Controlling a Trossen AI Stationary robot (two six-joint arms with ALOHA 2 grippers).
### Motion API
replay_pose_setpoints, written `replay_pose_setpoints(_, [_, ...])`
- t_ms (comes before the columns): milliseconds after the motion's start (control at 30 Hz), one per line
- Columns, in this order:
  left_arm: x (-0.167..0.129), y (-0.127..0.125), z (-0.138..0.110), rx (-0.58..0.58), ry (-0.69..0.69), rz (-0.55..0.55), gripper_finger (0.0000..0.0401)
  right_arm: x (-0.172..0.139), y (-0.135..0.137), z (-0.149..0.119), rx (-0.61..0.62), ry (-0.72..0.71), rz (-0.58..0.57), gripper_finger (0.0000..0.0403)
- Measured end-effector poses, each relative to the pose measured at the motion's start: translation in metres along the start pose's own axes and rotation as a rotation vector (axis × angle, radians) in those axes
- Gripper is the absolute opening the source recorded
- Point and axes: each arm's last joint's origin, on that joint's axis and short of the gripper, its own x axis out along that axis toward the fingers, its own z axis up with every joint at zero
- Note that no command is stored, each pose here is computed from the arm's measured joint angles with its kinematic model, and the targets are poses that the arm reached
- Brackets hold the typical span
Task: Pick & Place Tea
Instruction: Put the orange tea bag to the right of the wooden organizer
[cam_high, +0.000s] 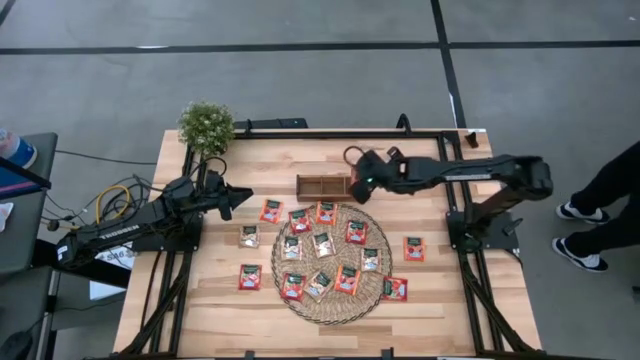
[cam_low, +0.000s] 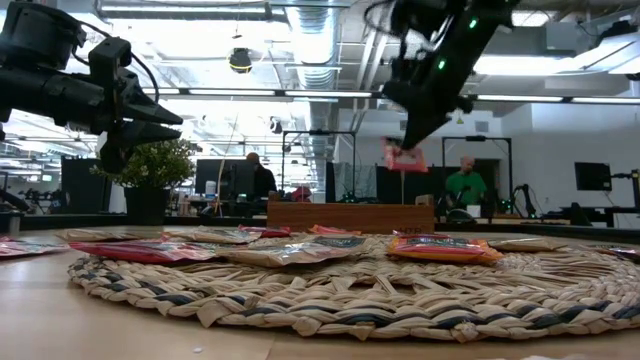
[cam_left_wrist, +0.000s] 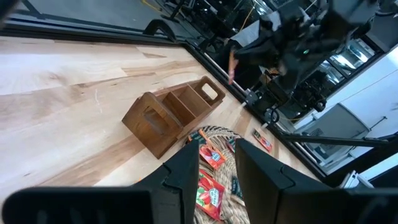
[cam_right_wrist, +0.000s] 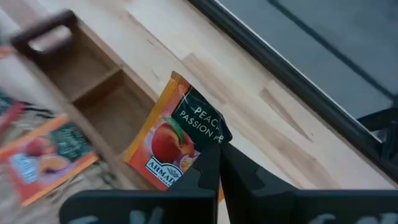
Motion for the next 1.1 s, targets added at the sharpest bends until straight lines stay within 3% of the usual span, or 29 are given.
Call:
replay_pose_setpoints(367, [0.000,0.000,0.000,0.000,0.000,0.000,0.0095,0.032,0.028,-0.007,-0.036,-0.016,-0.076,0.0000])
replay_pose_setpoints(600, [0.000,0.000,0.000,0.002,0.000,0.000,0.0095,0.031,0.026,-0.005,-0.033,-0.066,-0.165,0.0000])
replay_pose_setpoints(1100, [0.000,0.000,0.000,0.001,0.000,-0.004,0.0095,0.053,0.036,-0.017,-0.017,-0.014,-0.197,0.0000])
